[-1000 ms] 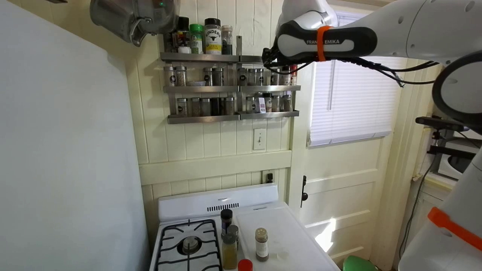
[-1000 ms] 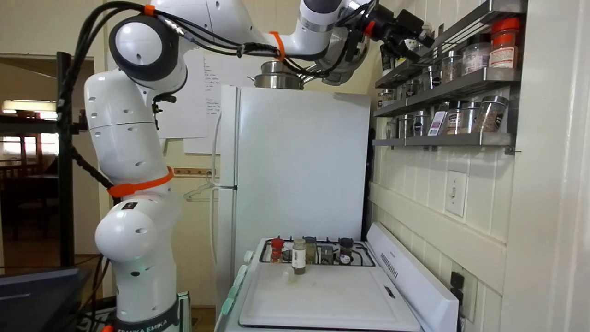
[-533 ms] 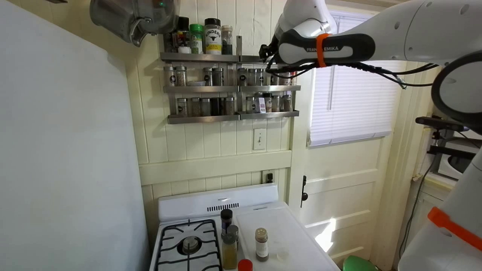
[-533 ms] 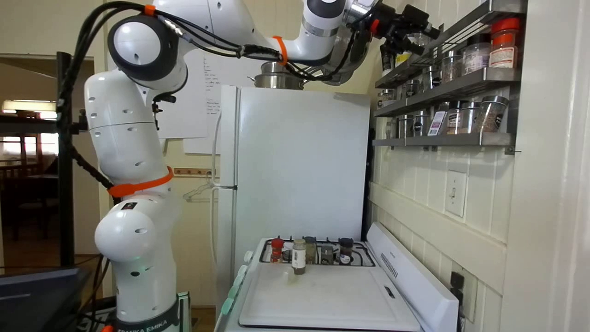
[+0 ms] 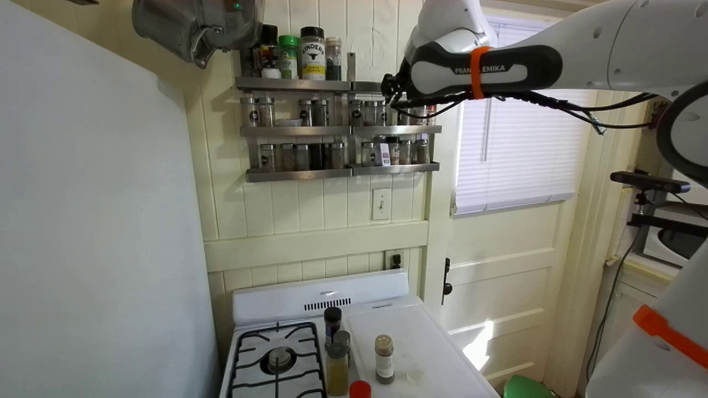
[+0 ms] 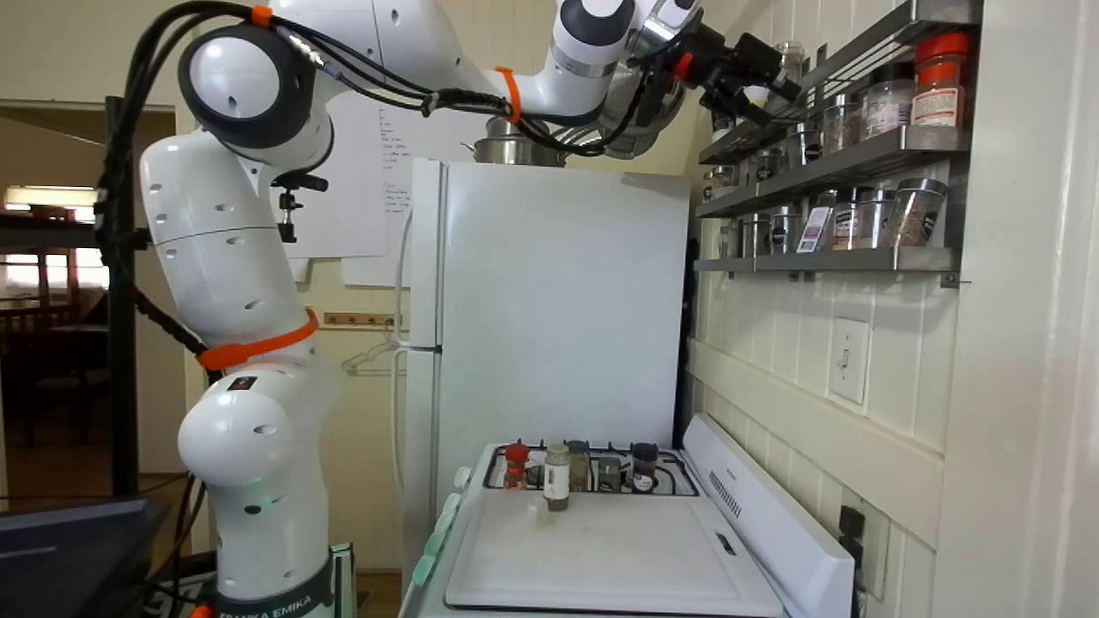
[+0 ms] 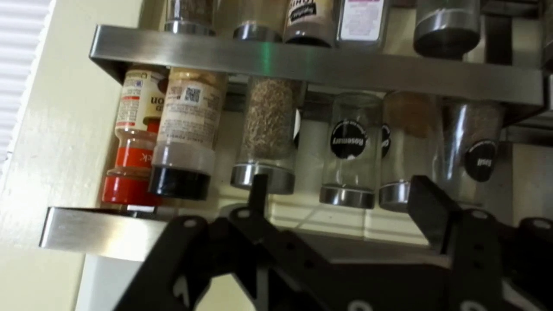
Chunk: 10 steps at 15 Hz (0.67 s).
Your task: Pick up the bottle from the stove and put it on the shelf
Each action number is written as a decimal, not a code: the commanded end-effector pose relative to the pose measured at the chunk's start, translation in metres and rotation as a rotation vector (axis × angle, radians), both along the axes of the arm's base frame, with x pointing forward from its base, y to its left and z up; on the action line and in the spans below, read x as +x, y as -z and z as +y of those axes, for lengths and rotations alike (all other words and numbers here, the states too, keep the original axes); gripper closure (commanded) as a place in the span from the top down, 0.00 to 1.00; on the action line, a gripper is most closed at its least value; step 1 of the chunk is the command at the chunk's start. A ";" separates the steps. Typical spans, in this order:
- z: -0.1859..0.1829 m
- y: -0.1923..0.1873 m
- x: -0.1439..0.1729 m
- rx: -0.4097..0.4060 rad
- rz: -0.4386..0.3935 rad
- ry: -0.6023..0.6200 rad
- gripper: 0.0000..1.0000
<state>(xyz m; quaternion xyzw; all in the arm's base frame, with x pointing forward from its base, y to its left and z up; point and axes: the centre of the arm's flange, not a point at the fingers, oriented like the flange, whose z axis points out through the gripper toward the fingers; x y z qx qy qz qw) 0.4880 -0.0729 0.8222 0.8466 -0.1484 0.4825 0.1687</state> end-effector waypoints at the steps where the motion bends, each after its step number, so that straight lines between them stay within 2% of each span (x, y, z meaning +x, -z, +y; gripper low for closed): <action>1: 0.004 0.019 -0.028 0.078 0.104 -0.028 0.86; 7: 0.001 0.062 -0.039 0.191 0.241 -0.053 0.91; 10: -0.002 0.094 -0.041 0.254 0.311 -0.069 1.00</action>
